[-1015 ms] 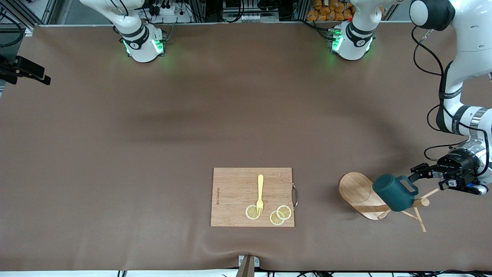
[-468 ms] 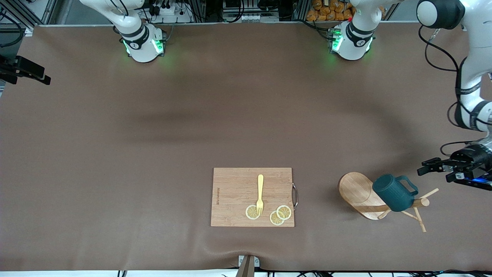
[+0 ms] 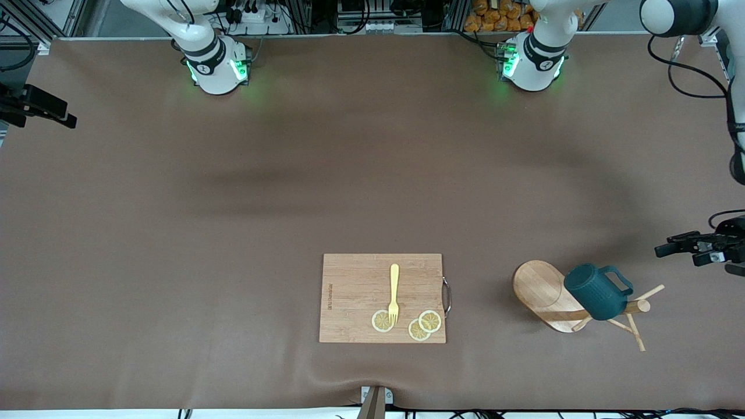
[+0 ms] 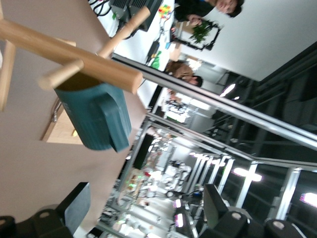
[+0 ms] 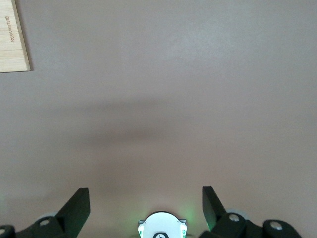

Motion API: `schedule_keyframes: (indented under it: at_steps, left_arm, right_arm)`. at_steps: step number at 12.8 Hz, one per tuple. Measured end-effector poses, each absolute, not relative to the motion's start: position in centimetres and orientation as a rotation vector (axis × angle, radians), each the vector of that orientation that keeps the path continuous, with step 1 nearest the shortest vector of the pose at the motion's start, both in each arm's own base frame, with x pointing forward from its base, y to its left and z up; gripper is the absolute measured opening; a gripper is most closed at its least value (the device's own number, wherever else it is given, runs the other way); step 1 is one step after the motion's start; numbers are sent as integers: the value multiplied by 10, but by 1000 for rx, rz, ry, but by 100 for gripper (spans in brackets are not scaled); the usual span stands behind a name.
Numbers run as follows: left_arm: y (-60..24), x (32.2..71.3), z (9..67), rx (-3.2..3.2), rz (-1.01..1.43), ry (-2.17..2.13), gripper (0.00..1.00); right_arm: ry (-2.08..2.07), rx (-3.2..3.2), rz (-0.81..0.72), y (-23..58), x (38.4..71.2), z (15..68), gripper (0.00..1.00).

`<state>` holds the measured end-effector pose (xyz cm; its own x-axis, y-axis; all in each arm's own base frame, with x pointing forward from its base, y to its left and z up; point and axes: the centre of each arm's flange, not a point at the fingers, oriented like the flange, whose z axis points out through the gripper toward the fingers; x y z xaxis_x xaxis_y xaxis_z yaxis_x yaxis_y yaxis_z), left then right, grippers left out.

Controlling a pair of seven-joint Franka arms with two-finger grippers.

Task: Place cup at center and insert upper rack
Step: 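Withdraw the open left gripper away from the hanging mug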

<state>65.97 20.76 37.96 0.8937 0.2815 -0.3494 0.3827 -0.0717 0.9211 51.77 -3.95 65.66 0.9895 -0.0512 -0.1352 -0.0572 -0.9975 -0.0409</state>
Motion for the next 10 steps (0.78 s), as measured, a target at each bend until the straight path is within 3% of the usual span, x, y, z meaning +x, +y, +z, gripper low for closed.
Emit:
schedule_keyframes:
  at_steps: [5,10]
  left_arm:
    - [193,660,446,1994,-80,457,100]
    - [119,673,484,2370,-75,326,100]
  right_arm:
    - [84,-3089,208,-40,518,657,100]
    - [86,-3089,208,-40,518,657,100]
